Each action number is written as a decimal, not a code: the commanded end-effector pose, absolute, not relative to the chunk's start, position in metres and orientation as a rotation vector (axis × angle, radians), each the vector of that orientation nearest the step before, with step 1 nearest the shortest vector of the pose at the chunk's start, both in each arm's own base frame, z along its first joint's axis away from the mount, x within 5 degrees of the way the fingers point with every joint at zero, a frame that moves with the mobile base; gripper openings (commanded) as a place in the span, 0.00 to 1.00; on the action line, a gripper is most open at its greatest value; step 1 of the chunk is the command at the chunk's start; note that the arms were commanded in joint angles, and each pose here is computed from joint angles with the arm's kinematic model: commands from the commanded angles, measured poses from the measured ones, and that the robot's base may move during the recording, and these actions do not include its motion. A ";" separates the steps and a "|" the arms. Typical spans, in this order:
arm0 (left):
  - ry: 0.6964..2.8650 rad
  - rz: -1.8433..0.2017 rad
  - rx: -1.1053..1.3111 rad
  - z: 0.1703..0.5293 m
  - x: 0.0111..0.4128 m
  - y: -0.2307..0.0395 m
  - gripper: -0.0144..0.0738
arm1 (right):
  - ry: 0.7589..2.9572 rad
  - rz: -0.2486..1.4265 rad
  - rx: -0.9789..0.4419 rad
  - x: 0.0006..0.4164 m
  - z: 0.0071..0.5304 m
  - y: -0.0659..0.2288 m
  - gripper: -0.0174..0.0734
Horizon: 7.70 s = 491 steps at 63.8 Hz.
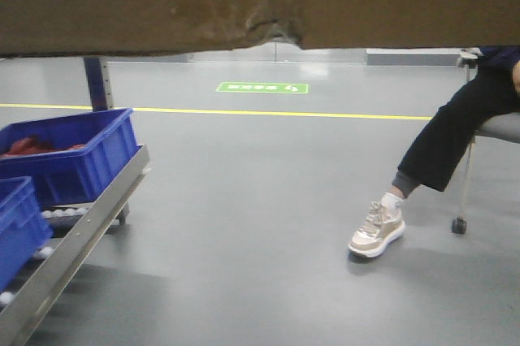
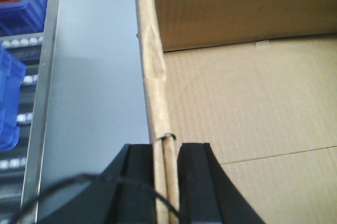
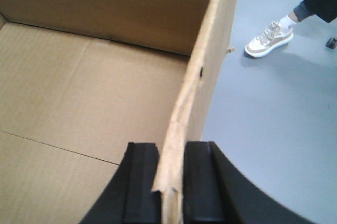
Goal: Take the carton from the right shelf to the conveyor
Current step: 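Hold the carton with both grippers while the base turns away, then carry the carton with both grippers over the red-framed conveyor, then lower the carton onto the grey belt and open both grippers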
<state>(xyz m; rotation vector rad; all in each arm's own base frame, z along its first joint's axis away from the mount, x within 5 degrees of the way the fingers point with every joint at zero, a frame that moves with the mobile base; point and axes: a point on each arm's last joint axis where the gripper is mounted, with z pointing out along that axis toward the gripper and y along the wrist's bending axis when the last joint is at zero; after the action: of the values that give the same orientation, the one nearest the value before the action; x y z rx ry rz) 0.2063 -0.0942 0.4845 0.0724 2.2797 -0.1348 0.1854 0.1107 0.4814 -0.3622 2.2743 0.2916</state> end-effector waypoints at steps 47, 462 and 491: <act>2.241 -0.191 0.082 0.490 0.205 -0.098 0.14 | 2.184 0.348 -0.366 0.184 0.490 0.112 0.12; 2.325 0.121 0.120 0.399 0.334 -0.129 0.18 | 2.289 0.149 -0.257 0.333 0.396 0.136 0.16; 2.312 0.122 0.096 0.407 0.329 -0.122 0.84 | 2.250 0.108 -0.243 0.324 0.423 0.127 0.82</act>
<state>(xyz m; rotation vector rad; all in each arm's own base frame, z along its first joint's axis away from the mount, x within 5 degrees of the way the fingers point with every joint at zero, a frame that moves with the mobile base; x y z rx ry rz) 0.3373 -0.1259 0.3920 0.1040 2.3558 0.1418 0.3339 0.1353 0.3993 -0.2549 2.3160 0.1242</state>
